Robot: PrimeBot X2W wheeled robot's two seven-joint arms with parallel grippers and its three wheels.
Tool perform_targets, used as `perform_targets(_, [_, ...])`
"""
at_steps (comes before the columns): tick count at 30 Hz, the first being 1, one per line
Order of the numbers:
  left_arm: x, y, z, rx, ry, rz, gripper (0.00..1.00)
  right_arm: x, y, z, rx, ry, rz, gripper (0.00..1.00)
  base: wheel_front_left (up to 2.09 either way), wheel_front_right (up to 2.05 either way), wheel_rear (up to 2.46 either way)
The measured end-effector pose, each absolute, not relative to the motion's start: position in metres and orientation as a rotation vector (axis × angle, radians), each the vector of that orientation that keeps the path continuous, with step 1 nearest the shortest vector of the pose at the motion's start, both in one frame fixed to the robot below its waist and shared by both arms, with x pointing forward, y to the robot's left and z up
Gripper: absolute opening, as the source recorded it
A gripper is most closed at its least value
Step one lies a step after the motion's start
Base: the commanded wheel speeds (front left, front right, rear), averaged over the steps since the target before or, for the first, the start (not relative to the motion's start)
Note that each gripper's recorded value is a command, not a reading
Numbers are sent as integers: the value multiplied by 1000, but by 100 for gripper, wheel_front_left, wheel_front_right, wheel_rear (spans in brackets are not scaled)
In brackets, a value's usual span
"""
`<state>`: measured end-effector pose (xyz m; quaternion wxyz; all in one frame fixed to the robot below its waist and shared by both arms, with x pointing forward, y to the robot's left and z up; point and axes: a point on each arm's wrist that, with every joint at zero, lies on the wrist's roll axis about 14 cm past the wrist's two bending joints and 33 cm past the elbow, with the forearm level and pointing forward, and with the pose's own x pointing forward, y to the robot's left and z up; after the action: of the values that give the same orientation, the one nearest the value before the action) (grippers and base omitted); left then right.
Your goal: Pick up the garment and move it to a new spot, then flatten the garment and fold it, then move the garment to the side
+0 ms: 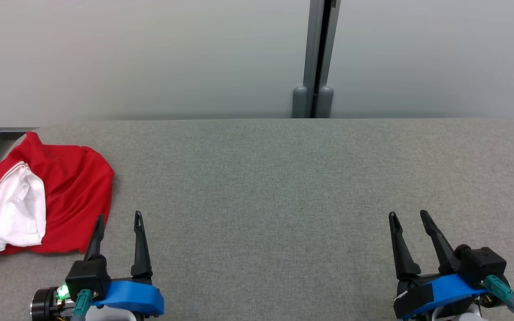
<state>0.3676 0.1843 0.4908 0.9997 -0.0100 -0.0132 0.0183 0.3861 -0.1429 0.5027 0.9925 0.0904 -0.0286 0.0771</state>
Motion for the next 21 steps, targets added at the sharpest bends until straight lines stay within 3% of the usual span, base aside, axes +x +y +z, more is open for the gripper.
perform_targets(21, [354, 217, 490, -11, -23, 132, 100, 396, -115, 500, 183, -41, 234, 100, 0, 0, 0])
